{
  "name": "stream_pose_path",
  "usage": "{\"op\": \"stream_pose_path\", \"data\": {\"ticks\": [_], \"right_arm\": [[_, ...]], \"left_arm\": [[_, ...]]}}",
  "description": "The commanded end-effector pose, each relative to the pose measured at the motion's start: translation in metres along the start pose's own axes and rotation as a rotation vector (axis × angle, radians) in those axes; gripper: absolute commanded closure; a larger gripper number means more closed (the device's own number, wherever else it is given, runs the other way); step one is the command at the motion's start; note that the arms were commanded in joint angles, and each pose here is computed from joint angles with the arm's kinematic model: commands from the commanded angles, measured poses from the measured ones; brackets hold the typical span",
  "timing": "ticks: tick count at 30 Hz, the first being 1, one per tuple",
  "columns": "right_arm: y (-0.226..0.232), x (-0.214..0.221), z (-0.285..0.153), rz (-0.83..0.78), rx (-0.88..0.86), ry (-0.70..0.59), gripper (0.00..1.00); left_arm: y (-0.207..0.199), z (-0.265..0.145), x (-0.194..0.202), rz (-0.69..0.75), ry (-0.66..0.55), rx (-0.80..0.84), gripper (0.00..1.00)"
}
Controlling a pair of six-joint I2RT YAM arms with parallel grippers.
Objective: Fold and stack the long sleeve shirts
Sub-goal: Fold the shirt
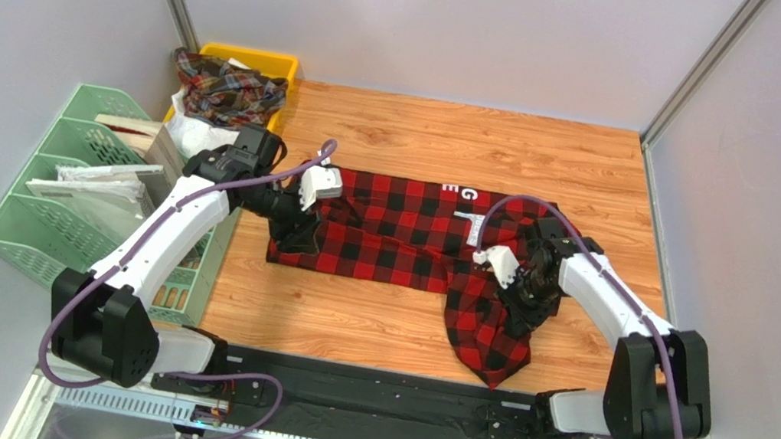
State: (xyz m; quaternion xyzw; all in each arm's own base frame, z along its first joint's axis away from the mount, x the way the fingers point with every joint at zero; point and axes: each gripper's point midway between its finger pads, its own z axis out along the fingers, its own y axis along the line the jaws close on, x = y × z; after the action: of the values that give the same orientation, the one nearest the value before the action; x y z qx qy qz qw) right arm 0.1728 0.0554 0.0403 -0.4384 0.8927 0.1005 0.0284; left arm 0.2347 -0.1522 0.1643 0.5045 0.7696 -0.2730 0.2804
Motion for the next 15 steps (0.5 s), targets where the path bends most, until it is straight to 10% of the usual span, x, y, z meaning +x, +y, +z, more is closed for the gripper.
{"op": "stream_pose_path", "data": {"ticks": [1, 15], "right_arm": [[0.014, -0.025, -0.043, 0.017, -0.017, -0.108, 1.0], [0.035, -0.122, -0.093, 0.283, -0.267, -0.358, 1.0]], "left_arm": [[-0.008, -0.012, -0.025, 0.063, -0.087, 0.005, 0.34], [-0.008, -0.025, -0.094, 0.137, -0.31, -0.044, 0.37]]}}
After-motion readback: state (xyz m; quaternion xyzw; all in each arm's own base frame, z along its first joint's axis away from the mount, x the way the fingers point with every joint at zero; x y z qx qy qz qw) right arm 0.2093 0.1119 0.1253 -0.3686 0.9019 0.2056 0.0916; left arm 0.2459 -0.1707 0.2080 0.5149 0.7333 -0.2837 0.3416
